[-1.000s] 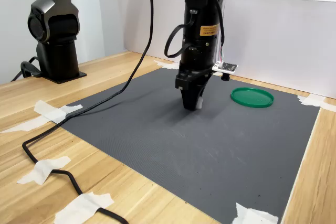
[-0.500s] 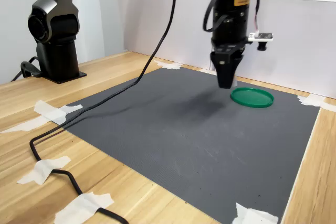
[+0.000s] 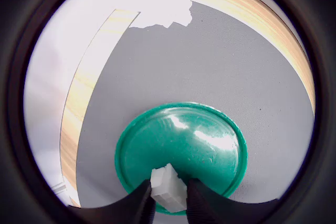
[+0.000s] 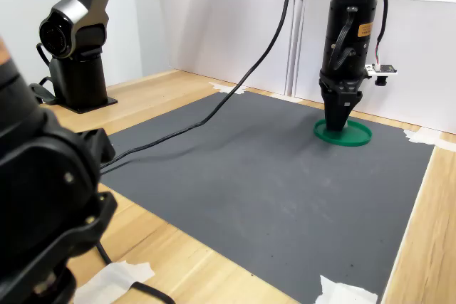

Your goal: Grasp a white terminal and put it on the green lid.

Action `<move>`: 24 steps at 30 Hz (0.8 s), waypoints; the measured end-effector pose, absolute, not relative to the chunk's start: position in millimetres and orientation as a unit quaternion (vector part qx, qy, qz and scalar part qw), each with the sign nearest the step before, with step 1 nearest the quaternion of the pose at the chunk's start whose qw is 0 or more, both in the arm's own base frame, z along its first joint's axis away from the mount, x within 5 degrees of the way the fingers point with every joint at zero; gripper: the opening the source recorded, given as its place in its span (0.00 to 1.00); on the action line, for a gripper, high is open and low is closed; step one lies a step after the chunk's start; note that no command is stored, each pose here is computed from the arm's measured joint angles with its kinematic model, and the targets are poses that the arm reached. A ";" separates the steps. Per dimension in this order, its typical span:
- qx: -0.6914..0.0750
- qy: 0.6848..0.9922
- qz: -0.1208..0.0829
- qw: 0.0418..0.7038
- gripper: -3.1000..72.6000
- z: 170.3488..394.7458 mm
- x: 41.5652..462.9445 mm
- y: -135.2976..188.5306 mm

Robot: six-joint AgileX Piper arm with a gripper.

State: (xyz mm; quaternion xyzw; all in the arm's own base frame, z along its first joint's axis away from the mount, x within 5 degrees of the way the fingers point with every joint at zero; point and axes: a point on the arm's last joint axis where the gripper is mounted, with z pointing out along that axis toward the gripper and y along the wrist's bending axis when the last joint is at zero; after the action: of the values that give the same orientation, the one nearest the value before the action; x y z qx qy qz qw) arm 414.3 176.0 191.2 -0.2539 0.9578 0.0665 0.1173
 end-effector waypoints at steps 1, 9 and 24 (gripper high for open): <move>-0.258 0.957 0.066 0.118 0.33 191.0 414.5 176.1; -0.281 0.950 0.065 0.120 0.44 191.2 414.9 176.5; -0.236 0.943 0.073 0.221 0.94 259.6 408.4 158.9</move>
State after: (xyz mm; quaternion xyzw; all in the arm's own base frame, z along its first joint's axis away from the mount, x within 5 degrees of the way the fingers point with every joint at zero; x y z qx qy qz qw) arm 408.4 158.9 259.6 -0.2362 0.9435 0.0728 0.2208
